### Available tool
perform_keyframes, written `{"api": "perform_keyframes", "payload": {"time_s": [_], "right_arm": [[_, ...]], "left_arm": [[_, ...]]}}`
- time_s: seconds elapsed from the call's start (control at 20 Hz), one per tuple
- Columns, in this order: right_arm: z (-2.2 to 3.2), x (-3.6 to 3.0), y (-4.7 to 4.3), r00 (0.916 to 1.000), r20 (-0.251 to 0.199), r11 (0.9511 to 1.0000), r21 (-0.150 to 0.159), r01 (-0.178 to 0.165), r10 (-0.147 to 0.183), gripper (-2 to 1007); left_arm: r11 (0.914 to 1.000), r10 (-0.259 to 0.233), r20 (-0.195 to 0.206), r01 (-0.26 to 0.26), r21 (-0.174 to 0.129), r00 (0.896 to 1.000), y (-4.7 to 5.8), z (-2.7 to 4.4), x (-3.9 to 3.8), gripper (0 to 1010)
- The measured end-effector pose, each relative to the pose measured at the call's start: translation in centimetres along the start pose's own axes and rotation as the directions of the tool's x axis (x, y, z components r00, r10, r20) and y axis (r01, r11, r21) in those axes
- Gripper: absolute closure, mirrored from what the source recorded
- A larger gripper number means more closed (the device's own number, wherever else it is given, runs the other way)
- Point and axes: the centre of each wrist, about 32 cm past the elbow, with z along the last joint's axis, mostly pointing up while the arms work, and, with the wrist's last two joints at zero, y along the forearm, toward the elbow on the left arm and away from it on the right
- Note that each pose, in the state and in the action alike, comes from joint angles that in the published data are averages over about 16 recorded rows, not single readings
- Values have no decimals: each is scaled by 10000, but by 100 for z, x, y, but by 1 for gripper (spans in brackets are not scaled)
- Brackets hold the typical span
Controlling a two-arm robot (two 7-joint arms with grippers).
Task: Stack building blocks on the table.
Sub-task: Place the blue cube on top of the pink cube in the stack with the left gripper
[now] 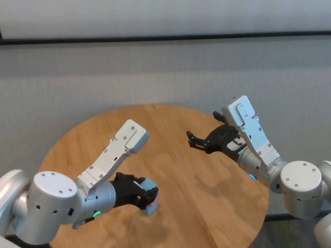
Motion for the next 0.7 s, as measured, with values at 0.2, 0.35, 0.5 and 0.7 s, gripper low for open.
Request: {"api": "perform_keyframes", "payload": {"time_s": [0.2,0.35,0.5,0.7], "right_arm": [[0,0,0,10000,0,10000,0,0,0,4],[0,0,0,10000,0,10000,0,0,0,4],[0,0,0,10000,0,10000,0,0,0,4],[0,0,0,10000,0,10000,0,0,0,4]], "left_arm": [[10000,-14,61,13,67,10000,-13,0,29,606],[9999,-27,146,25,133,9999,-25,6,58,606],[9998,-65,256,59,203,9997,-40,17,88,606],[9995,-112,423,100,293,9990,-61,39,127,606]]}}
